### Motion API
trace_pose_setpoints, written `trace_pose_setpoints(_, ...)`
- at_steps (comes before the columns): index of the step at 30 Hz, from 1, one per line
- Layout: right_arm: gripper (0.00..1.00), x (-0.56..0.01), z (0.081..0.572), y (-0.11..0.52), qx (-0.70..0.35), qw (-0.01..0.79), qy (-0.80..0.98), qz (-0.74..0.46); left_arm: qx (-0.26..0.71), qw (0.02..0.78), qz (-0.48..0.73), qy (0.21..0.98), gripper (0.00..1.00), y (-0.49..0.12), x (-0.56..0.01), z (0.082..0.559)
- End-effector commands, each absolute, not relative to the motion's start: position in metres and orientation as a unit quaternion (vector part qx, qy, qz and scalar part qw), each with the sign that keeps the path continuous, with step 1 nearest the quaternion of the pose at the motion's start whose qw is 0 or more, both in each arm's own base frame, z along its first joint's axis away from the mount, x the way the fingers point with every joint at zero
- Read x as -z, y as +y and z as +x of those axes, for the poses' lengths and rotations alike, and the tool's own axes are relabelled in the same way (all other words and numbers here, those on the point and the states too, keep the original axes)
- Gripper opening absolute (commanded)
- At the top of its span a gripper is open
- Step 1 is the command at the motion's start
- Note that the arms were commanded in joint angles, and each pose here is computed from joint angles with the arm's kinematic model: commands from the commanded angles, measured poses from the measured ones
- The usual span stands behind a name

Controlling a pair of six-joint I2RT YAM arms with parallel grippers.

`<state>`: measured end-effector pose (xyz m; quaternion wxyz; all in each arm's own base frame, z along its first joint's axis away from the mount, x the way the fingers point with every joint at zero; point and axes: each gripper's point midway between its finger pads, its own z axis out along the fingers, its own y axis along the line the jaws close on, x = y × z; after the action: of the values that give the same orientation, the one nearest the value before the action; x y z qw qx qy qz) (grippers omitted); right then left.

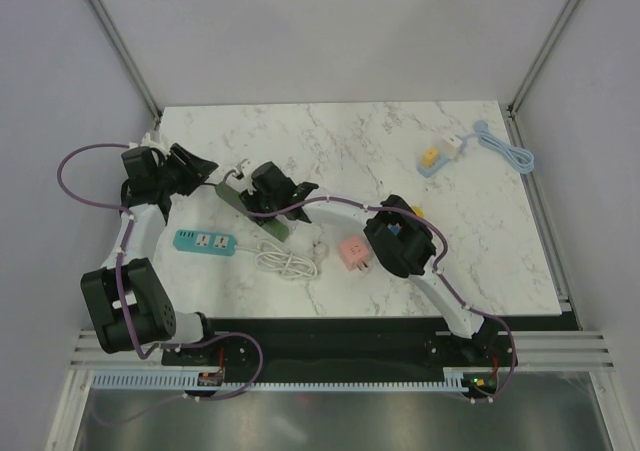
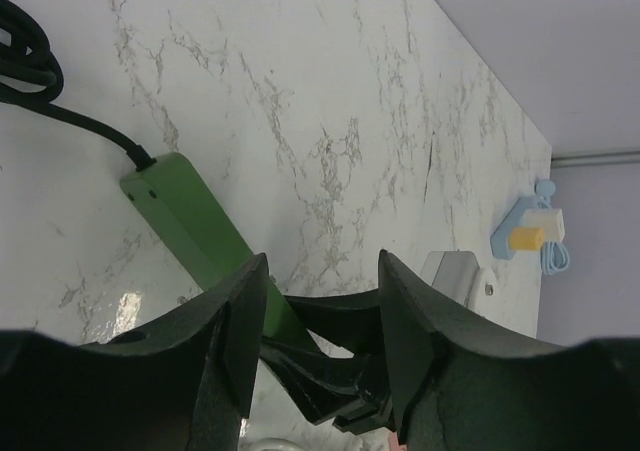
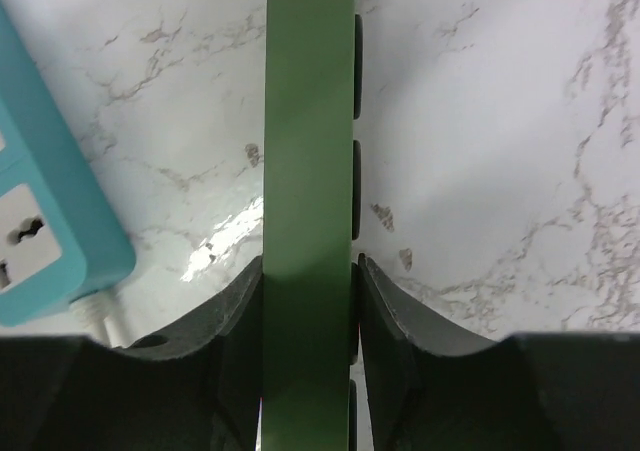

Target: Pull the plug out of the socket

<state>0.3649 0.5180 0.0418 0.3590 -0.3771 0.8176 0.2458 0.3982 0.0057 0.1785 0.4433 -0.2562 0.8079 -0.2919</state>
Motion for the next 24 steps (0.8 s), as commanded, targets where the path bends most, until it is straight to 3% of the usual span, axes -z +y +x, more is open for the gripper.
trace_pose_setpoints(1, 0.10, -0.044, 0.388, 0.519, -0.173, 0.415, 0.810, -0.377, 0.286, 0.454, -0.269, 0.800, 0.55, 0.012, -0.185, 0.399)
trace_pose_setpoints(2, 0.02, -0.048, 0.392, 0.519, -0.157, 0.428, 0.808, -0.374, 0.286, 0.454, -0.271, 0.799, 0.55, 0.012, -0.185, 0.399)
trace_pose_setpoints(3, 0.00, -0.054, 0.403, 0.510, -0.118, 0.451, 0.812, -0.352, 0.284, 0.454, -0.272, 0.800, 0.54, 0.013, -0.185, 0.398)
trace_pose_setpoints(6, 0.00, -0.076, 0.418, 0.495, -0.050, 0.499, 0.807, -0.310, 0.279, 0.457, -0.279, 0.797, 0.54, 0.017, -0.185, 0.397)
trace_pose_setpoints(7, 0.00, -0.089, 0.431, 0.471, 0.032, 0.532, 0.799, -0.278, 0.275, 0.459, -0.282, 0.796, 0.54, 0.019, -0.185, 0.397)
trace_pose_setpoints(11, 0.00, -0.113, 0.427, 0.450, 0.153, 0.576, 0.759, -0.264, 0.263, 0.465, -0.296, 0.792, 0.54, 0.028, -0.185, 0.393)
trace_pose_setpoints(19, 0.00, -0.084, 0.370, 0.482, 0.224, 0.564, 0.657, -0.447, 0.243, 0.467, -0.353, 0.773, 0.54, 0.061, -0.179, 0.385)
trace_pose_setpoints(23, 0.01, -0.057, 0.349, 0.487, 0.222, 0.546, 0.651, -0.479, 0.242, 0.465, -0.354, 0.775, 0.53, 0.063, -0.176, 0.385)
trace_pose_setpoints(24, 0.13, -0.056, 0.349, 0.488, 0.211, 0.543, 0.656, -0.479, 0.244, 0.464, -0.353, 0.775, 0.53, 0.063, -0.175, 0.385)
